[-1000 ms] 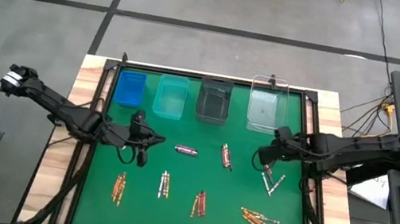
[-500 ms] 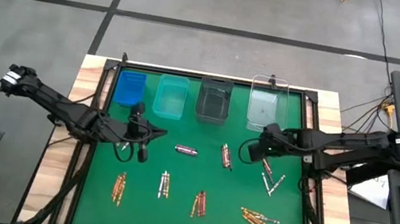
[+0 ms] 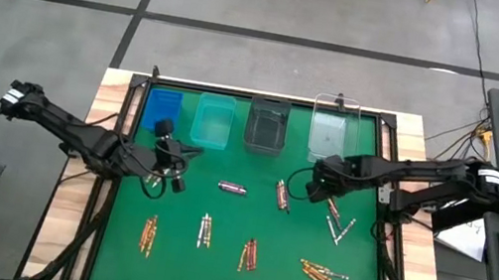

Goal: Sort crayons
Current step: Put the violet crayon into the transparent bin

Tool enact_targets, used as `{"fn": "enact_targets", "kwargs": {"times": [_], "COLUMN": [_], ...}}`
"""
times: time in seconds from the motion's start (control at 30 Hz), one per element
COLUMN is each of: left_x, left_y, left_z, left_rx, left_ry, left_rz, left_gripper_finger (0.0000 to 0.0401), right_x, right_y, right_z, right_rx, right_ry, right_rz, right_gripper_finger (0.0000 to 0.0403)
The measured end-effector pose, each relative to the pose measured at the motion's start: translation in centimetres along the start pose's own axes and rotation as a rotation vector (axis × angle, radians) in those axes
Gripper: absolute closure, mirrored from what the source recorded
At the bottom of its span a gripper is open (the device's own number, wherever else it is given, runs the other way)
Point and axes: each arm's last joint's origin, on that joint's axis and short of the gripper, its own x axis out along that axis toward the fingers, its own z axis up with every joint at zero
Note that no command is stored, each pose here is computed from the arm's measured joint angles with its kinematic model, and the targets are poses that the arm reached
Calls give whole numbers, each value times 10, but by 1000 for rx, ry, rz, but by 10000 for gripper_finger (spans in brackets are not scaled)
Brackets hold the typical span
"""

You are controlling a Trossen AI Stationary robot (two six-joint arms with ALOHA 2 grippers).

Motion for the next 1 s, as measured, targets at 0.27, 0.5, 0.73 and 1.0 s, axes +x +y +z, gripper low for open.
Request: {"fn": "enact_targets", "kwargs": {"times": [0.27,0.5,0.73,1.0], "left_x": [-5,-6,-6,-5], "left_y": [7,7,7,7], "left_z": [-1,-1,-1,-1], "left_rx": [-2,-1,-7,-22], "left_ry": [-9,-6,-7,-6], "left_rz": [20,20,20,20], "left_gripper_finger": [401,401,401,401], "right_x": [16,34,48,58], "right_y": [-2,1,4,7], "right_z": [5,7,8,10], "right_rx": [11,-26,-51,-54], "right_ry": [6,11,14,16], "right_rz": [-125,-219,-260,-279], "right_gripper_finger": [253,258,272,293]}}
